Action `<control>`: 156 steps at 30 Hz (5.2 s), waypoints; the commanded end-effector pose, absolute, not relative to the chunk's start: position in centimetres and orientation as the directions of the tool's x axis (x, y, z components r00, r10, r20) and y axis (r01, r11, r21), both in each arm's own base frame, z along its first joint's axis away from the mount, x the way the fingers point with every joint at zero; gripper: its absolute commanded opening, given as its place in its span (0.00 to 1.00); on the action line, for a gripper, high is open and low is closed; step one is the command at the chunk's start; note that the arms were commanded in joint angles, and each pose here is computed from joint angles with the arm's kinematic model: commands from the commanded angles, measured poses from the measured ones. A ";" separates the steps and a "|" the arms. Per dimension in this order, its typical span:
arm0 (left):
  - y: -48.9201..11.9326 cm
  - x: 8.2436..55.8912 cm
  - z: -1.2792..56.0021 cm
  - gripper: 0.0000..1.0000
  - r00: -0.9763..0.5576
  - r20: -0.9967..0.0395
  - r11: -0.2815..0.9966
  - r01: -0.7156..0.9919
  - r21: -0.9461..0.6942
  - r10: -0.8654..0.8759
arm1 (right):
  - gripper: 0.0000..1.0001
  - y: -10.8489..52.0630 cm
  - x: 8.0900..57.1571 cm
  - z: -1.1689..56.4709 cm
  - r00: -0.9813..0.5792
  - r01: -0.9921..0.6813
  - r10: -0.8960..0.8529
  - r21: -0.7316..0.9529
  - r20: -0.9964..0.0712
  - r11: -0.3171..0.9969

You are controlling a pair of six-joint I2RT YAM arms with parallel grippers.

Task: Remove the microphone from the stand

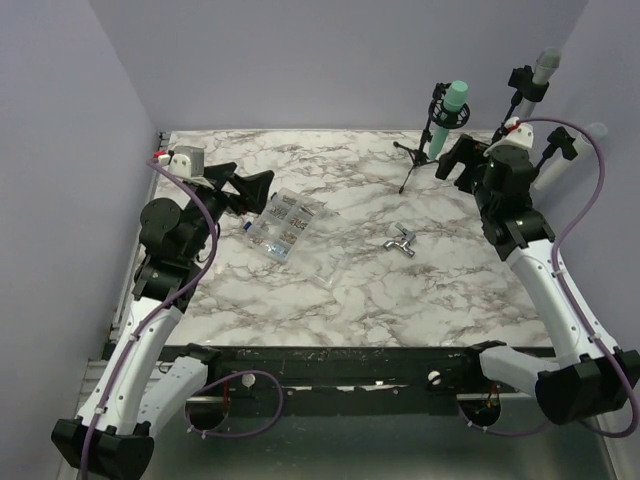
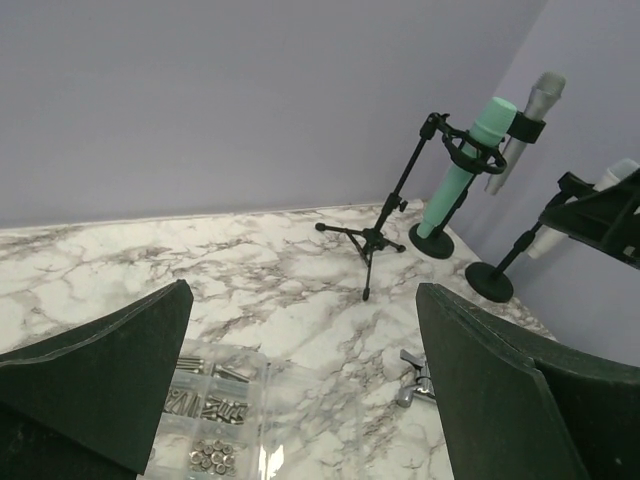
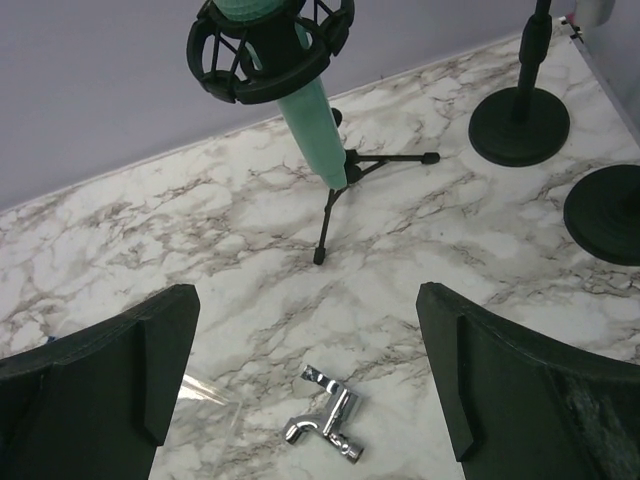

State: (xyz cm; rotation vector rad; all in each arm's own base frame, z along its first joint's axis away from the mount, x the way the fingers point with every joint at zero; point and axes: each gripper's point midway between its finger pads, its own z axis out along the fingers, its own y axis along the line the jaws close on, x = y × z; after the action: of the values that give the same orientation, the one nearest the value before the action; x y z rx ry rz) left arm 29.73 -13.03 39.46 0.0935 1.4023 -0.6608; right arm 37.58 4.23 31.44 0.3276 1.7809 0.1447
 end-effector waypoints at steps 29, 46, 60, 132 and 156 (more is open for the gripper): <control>-17.2 28.2 40.2 0.98 -0.055 -0.946 0.715 0.641 -0.279 -0.320 | 1.00 3.1 49.8 40.6 0.000 0.231 0.159 0.155 -0.987 0.961; -17.4 28.7 39.5 0.99 -0.057 -0.954 0.729 0.631 -0.264 -0.296 | 0.80 3.2 54.1 35.2 -0.134 0.258 0.044 0.008 -0.990 0.966; -17.6 28.9 39.1 0.99 -0.066 -0.956 0.732 0.628 -0.263 -0.287 | 0.53 3.4 54.6 35.6 -0.129 0.246 0.027 -0.005 -0.991 0.969; -18.5 28.3 38.9 0.99 -0.062 -0.962 0.726 0.644 -0.242 -0.266 | 0.69 3.2 49.2 36.3 -0.125 0.204 0.056 0.030 -0.991 0.979; -18.6 28.3 38.8 0.98 -0.060 -0.965 0.733 0.638 -0.235 -0.257 | 0.03 2.9 49.2 46.4 0.083 0.201 0.072 0.088 -0.994 0.976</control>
State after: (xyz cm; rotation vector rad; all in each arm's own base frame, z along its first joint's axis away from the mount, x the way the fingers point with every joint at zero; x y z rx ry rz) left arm 28.31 -18.67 38.67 0.3299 1.4558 -0.7740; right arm 49.63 3.79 42.23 0.1904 1.5901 -0.0895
